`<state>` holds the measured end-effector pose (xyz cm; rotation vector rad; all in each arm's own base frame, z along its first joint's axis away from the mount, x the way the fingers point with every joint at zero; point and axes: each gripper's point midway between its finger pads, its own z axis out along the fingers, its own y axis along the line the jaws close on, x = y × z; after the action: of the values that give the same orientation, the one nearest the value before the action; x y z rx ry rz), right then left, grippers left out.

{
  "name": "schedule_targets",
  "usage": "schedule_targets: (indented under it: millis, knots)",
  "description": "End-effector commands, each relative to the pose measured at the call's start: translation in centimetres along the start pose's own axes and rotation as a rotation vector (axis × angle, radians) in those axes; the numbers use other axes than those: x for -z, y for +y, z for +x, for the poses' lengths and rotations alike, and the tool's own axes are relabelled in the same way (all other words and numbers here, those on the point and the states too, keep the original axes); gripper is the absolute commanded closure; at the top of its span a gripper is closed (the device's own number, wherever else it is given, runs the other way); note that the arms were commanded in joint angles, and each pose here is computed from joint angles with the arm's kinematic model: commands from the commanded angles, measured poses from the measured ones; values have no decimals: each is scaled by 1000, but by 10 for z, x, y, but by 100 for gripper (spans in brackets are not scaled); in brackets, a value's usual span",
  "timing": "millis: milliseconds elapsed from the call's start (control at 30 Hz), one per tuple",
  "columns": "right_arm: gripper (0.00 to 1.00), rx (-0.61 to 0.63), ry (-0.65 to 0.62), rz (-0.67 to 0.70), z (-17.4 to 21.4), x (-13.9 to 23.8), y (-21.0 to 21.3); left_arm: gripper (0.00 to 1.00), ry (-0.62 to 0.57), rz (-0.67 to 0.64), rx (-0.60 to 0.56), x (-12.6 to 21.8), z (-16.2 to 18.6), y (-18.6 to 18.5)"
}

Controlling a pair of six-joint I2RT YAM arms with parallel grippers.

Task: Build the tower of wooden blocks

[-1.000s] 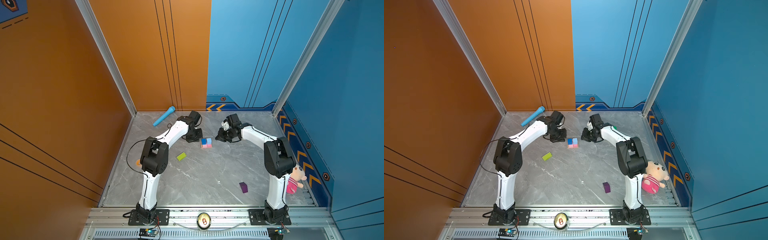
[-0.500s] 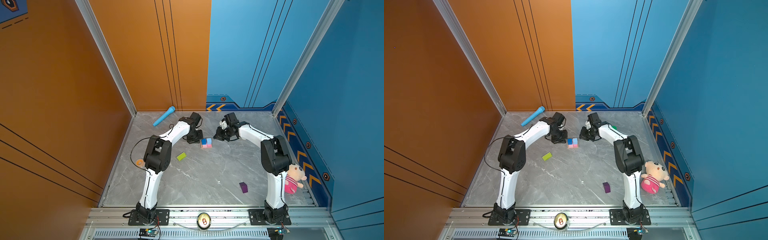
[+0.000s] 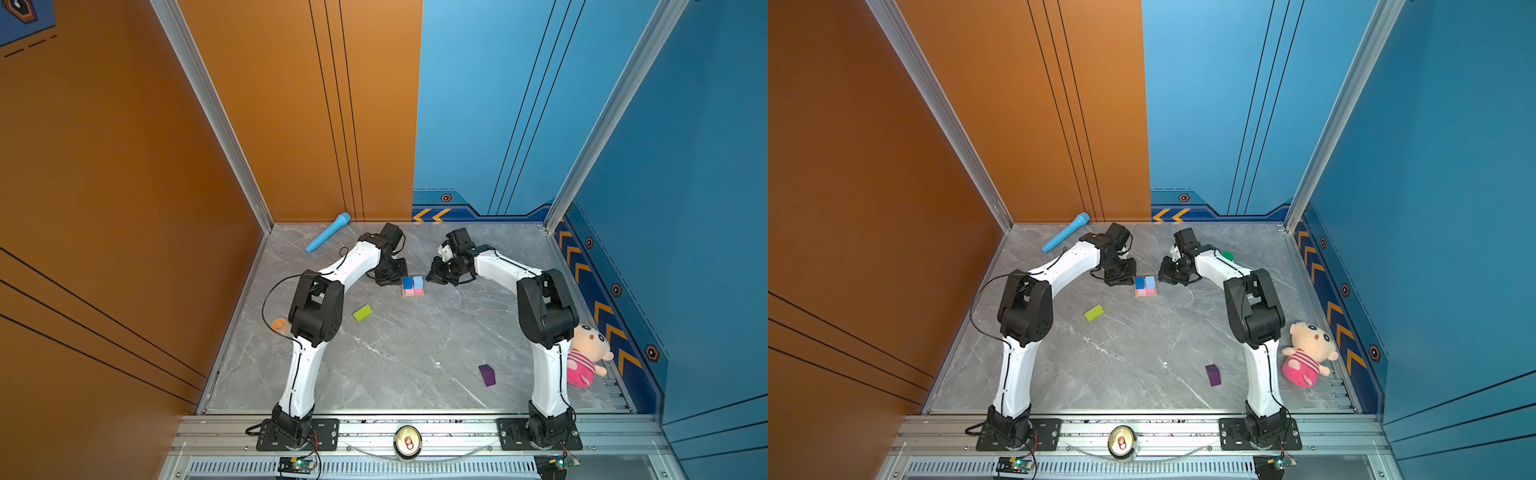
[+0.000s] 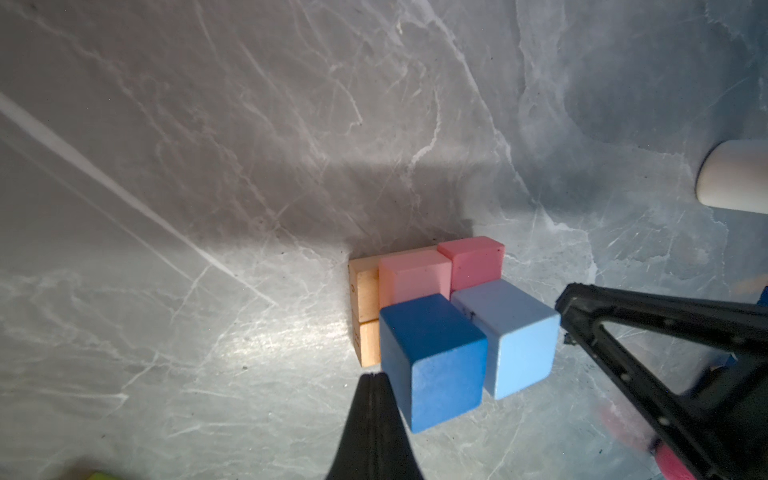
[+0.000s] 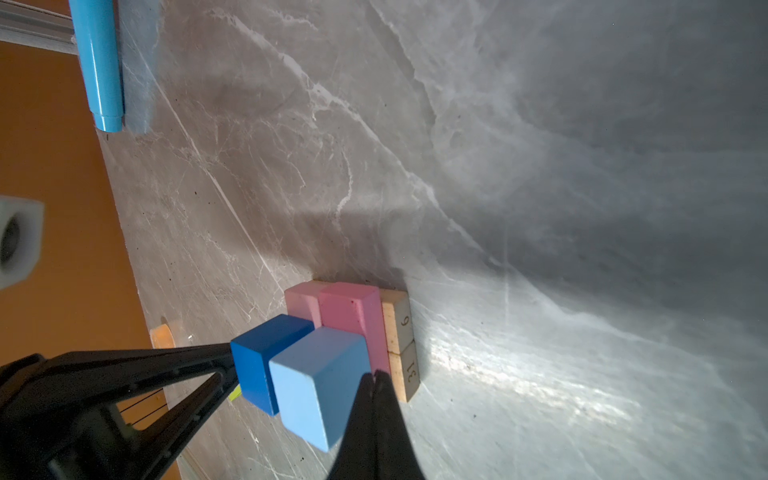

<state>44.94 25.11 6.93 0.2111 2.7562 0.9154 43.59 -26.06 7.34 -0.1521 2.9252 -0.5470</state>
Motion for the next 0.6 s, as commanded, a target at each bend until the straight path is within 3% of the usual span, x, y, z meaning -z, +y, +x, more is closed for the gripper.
schedule_targets:
  millis: [0, 567]
  knots:
    - [100, -12, 11, 5, 3, 0, 6, 100, 15, 13, 2, -5, 1, -7]
    - [100, -5, 20, 2, 7, -4, 12, 100, 21, 22, 1, -7, 2, -12]
